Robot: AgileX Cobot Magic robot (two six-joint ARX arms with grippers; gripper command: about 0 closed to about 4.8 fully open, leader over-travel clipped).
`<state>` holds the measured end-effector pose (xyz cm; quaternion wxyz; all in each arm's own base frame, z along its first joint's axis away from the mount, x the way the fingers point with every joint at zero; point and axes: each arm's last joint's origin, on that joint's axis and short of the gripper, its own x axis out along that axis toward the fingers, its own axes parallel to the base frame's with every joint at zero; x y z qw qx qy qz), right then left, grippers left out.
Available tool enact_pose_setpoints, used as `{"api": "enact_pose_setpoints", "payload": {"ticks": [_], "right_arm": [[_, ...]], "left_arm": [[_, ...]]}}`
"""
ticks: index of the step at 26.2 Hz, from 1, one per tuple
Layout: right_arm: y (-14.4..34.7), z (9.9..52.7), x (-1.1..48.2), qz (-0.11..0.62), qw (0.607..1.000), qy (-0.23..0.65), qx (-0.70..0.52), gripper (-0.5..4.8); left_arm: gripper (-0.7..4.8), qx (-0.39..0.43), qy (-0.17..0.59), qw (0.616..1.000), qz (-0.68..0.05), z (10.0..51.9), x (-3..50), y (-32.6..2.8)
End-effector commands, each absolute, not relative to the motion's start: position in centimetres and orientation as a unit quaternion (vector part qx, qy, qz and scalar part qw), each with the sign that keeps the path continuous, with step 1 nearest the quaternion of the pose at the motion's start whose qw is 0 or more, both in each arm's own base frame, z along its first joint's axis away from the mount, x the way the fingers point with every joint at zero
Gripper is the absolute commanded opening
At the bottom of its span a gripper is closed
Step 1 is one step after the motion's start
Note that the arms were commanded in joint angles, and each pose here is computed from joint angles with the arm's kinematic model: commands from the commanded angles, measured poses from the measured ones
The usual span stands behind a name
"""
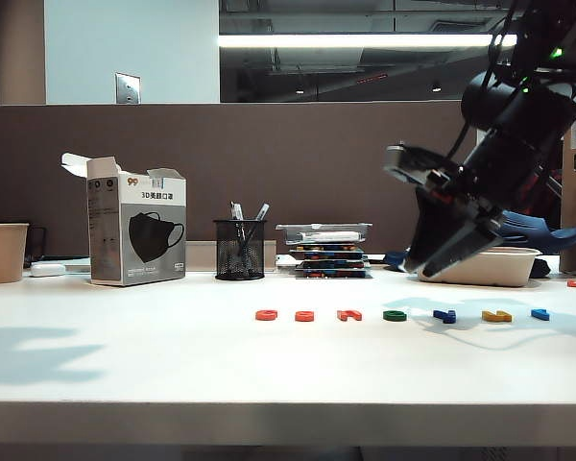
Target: Select the appropriate letters from the row of letter magnets placed on the table to arrange into the word "yes".
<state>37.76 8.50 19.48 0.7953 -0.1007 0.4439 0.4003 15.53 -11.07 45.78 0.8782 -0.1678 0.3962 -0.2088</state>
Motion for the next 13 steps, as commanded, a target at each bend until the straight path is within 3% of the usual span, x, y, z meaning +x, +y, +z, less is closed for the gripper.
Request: {"api": "enact_pose_setpoints", "payload": {"ticks": [1,13], "right_arm": [[8.5,19.2,37.7,0.401,0.788,0.453,-0.116,2.12],[8.5,17.9,37.9,0.408,0.775,0.461,-0.145,2.11]], "left_arm": [[-0.05,-0.168,0.390,0.881,-0.211,46.0,15.5,-11.0],[-0.05,-0.168,0.390,0.881,-0.211,46.0,15.5,-11.0]]}}
